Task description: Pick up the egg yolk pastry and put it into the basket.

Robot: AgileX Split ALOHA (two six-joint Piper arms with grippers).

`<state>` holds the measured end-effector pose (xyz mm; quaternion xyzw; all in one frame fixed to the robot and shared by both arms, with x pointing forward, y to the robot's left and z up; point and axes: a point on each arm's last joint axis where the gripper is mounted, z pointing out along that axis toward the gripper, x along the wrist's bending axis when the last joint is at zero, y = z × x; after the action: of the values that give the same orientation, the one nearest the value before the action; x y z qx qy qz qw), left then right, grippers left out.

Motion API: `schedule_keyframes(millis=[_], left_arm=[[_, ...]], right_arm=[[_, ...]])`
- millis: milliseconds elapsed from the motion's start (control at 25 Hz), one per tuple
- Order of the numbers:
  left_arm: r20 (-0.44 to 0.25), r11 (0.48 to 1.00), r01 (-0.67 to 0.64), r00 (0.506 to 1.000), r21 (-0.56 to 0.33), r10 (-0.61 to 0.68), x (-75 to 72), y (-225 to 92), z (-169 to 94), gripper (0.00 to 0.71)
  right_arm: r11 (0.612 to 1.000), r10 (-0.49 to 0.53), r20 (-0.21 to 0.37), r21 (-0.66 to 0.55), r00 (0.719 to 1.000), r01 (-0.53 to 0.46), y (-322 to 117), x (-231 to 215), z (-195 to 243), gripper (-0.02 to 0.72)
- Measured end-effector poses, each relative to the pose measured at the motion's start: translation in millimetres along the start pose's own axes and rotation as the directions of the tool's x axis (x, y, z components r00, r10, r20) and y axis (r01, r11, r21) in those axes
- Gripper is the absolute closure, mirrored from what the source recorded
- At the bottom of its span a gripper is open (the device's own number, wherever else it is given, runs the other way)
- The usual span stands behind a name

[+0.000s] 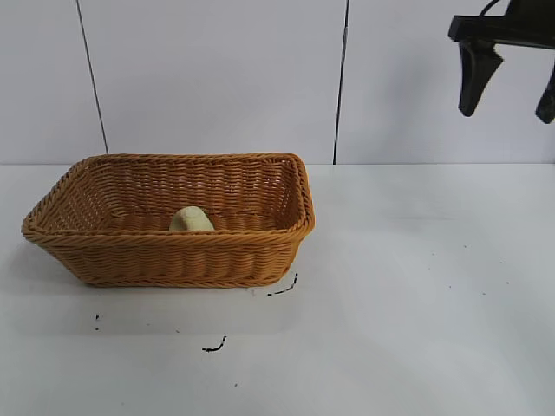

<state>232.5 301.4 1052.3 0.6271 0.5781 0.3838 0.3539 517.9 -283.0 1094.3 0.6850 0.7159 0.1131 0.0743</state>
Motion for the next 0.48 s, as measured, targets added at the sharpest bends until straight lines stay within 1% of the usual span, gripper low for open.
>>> schedule_keyframes(millis=[160,240,320,480], left_arm=[[0.000,1.000,0.000,1.000,0.000,0.000,0.0,0.0,0.0,0.014],[0.000,1.000,0.000,1.000,0.000,0.000,0.0,0.0,0.0,0.014],[0.000,1.000,0.000,1.000,0.000,0.000,0.0,0.0,0.0,0.014],[0.000,1.000,0.000,1.000,0.000,0.000,0.0,0.0,0.0,0.014]], right_arm=[[0.998,-0.020,0.001,-0.056,1.000,0.020,-60.1,1.1,-23.9,0.099],[0.991,-0.035,0.004,-0.128,0.999,0.035,-89.2,1.5,-34.7,0.099],[0.978,-0.053,0.011,-0.200,0.999,0.055,-116.8,1.6,-39.1,0.099],[0.924,-0.089,0.034,-0.370,0.995,0.096,-168.7,1.5,-43.7,0.099]])
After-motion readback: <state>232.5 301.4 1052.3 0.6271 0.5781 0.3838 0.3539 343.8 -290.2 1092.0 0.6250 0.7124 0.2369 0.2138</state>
